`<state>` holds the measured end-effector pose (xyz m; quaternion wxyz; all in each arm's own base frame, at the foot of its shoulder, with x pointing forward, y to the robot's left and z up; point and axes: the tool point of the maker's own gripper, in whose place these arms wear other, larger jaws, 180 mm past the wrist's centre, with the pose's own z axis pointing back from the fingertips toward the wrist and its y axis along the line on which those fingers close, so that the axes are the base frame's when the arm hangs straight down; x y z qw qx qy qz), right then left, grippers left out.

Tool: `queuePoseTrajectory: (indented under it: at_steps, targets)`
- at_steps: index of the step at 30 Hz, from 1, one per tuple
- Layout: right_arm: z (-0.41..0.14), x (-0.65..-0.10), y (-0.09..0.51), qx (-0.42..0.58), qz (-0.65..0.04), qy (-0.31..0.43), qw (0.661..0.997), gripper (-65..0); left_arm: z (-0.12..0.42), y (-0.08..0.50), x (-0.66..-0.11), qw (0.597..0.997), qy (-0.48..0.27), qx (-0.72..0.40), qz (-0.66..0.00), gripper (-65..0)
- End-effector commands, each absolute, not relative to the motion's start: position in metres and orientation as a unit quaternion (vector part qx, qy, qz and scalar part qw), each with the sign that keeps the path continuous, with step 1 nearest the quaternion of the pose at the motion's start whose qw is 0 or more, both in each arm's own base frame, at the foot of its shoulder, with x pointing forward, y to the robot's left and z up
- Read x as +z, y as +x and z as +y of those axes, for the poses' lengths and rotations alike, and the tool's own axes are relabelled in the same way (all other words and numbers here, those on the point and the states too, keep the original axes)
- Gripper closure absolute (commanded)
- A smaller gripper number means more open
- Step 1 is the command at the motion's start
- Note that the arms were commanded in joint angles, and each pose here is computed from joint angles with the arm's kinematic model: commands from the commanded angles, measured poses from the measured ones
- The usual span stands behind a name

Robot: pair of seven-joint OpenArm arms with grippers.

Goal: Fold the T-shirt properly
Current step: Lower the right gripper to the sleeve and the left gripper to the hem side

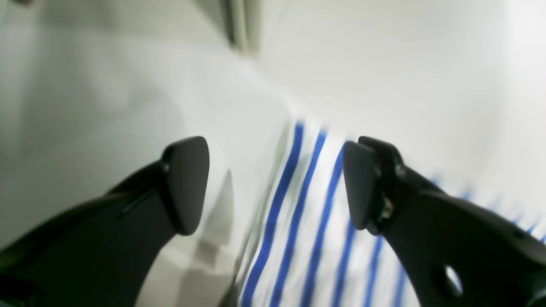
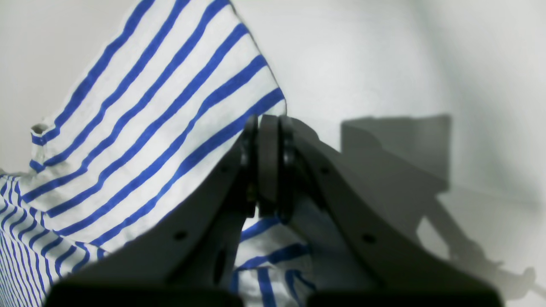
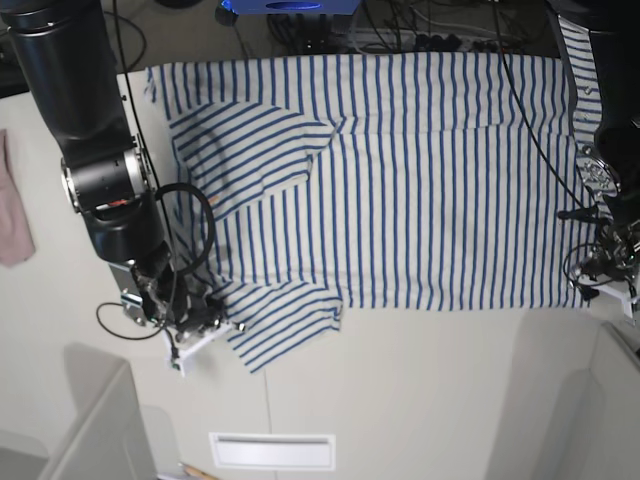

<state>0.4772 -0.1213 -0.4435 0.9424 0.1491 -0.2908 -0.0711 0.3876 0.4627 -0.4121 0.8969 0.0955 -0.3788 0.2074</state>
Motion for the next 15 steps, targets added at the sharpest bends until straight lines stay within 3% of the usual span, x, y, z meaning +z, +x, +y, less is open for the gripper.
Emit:
queuePoseTrajectory:
  at_steps: [1, 9, 15]
  targets:
    - [-0.127, -0.434, 0.484, -0.067, -0.294, 0.142, 0.943, 0.0, 0.478, 0.394, -0.393, 0.884, 0.108, 0.212, -0.403, -45.7]
    - [-0.135, -0.435, 0.484, -0.069, -0.294, 0.137, 0.943, 0.0, 0.478, 0.382, -0.405, 0.893, 0.114, 0.2, -0.386, -45.7]
    - [-0.137, -0.435, 0.483, -0.07, -0.293, 0.136, 0.944, 0.0, 0.446, 0.394, -0.417, 0.901, 0.073, 0.18, -0.388, -45.3]
